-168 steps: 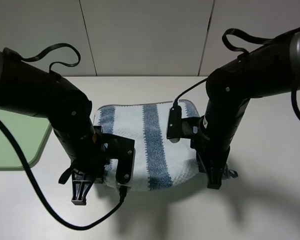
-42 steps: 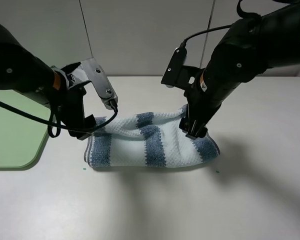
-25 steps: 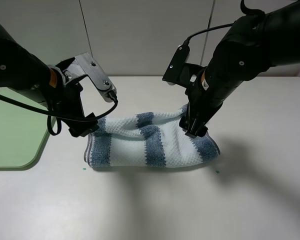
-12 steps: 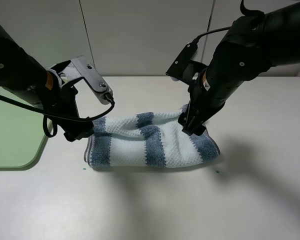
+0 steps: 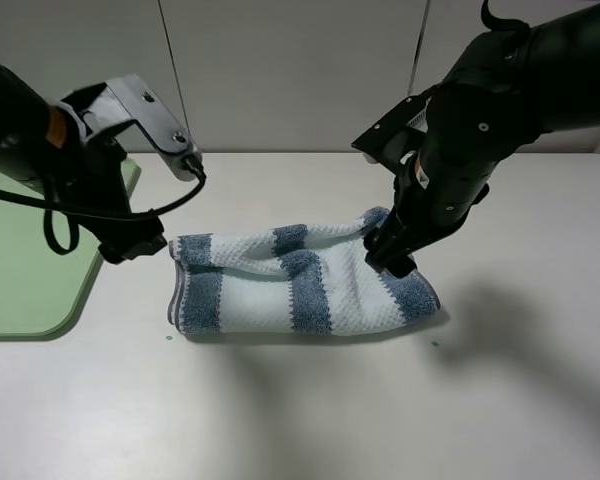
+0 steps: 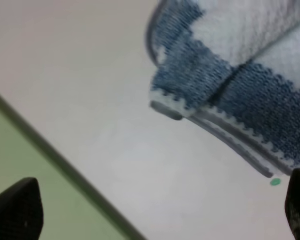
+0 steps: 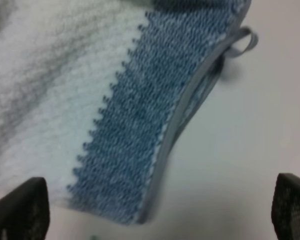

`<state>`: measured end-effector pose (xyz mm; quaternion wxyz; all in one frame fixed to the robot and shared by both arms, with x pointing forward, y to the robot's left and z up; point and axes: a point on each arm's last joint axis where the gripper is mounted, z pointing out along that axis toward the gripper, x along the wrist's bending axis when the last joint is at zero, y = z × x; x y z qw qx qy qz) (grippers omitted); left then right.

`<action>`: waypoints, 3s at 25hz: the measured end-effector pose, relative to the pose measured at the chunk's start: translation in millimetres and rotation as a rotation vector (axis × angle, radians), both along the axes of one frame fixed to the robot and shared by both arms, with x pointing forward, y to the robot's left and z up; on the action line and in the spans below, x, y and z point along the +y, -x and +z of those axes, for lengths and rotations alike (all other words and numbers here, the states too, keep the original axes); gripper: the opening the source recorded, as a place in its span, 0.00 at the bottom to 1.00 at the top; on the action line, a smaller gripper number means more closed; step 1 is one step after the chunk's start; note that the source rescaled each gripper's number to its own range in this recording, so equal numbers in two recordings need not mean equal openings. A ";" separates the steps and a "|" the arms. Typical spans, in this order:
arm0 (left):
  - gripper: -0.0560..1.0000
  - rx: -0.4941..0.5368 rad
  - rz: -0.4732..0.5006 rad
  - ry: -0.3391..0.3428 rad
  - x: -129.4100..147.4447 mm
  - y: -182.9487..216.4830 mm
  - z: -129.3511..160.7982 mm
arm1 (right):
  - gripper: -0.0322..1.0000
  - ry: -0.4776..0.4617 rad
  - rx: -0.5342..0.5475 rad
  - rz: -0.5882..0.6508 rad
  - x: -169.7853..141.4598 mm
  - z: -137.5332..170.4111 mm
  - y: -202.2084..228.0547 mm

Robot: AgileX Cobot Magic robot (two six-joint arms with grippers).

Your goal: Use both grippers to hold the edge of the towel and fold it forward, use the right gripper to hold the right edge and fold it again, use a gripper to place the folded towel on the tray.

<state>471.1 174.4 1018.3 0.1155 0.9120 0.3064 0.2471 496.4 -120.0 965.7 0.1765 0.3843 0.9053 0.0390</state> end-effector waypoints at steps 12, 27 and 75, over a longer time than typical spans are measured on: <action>1.00 -0.123 0.084 0.091 27.7 36.0 54.7 | 1.00 -0.128 0.074 -0.220 0.6 -3.4 3.0; 1.00 -0.095 0.207 0.111 33.3 39.0 54.2 | 1.00 -0.237 0.205 -0.367 -0.5 -37.6 -11.0; 1.00 -0.163 0.196 0.181 28.4 33.9 58.9 | 1.00 -0.220 0.164 -0.468 6.0 -100.1 -29.7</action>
